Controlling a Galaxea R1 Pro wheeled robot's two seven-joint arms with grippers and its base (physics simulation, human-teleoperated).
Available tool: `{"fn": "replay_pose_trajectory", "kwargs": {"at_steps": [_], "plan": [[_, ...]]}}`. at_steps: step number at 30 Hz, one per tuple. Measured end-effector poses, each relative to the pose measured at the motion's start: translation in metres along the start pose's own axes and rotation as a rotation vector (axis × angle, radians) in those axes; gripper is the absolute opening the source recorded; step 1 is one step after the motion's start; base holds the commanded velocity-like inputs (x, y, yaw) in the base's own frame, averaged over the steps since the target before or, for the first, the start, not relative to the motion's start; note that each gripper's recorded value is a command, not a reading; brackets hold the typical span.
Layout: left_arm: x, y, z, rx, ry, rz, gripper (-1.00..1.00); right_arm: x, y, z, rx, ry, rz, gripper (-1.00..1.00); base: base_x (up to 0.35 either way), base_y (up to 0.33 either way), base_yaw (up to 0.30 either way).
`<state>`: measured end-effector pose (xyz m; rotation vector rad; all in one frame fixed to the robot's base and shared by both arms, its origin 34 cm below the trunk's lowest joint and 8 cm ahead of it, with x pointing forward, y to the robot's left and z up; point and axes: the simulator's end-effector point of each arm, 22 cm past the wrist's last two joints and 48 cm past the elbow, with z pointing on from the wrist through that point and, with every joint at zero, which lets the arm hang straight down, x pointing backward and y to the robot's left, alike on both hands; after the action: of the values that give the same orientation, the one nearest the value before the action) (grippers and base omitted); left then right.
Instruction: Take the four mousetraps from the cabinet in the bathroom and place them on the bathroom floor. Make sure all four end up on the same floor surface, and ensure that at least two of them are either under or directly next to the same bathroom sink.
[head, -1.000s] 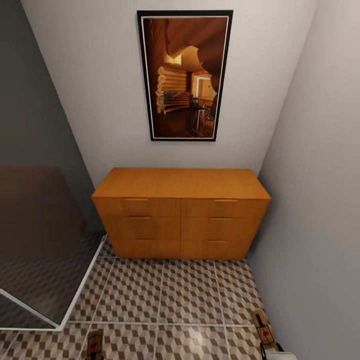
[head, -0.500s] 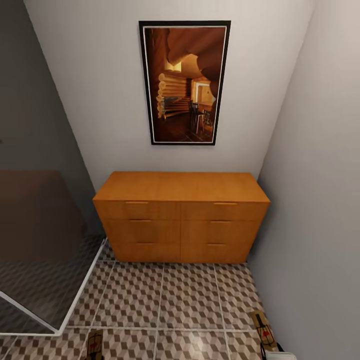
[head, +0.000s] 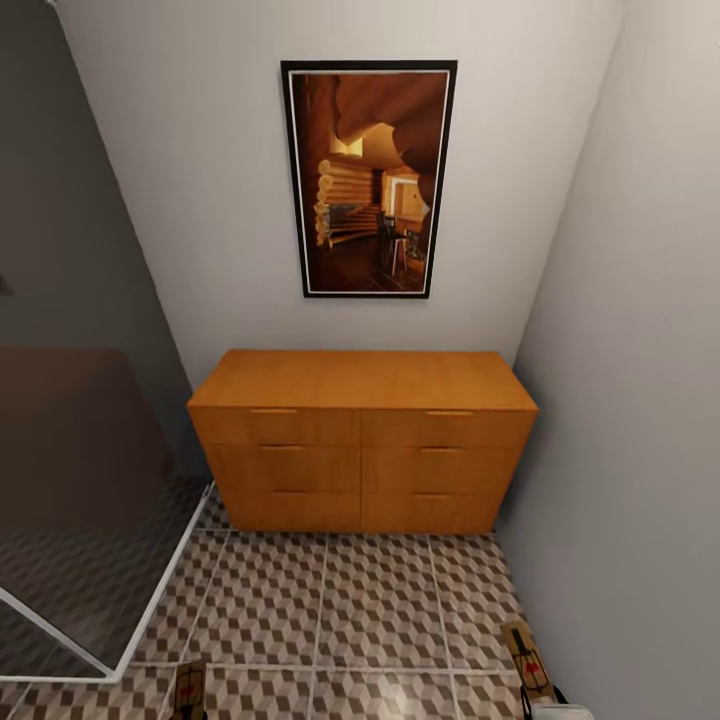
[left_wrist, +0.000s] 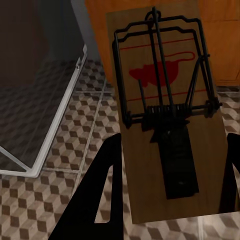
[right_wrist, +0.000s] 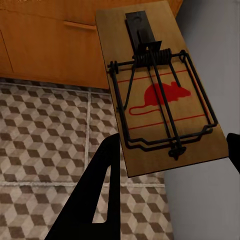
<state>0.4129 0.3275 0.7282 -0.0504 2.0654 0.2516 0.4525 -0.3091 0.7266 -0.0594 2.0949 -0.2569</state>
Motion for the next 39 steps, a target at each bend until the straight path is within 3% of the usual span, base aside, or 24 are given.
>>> {"fn": "replay_pose_trajectory", "kwargs": {"at_steps": [39], "plan": [[-0.025,0.001,0.005,-0.004,-0.061,-0.012,-1.0,-0.027,-0.003,0.003,0.008,-0.06,0.011,-1.0,0.0,0.0,0.0]]}}
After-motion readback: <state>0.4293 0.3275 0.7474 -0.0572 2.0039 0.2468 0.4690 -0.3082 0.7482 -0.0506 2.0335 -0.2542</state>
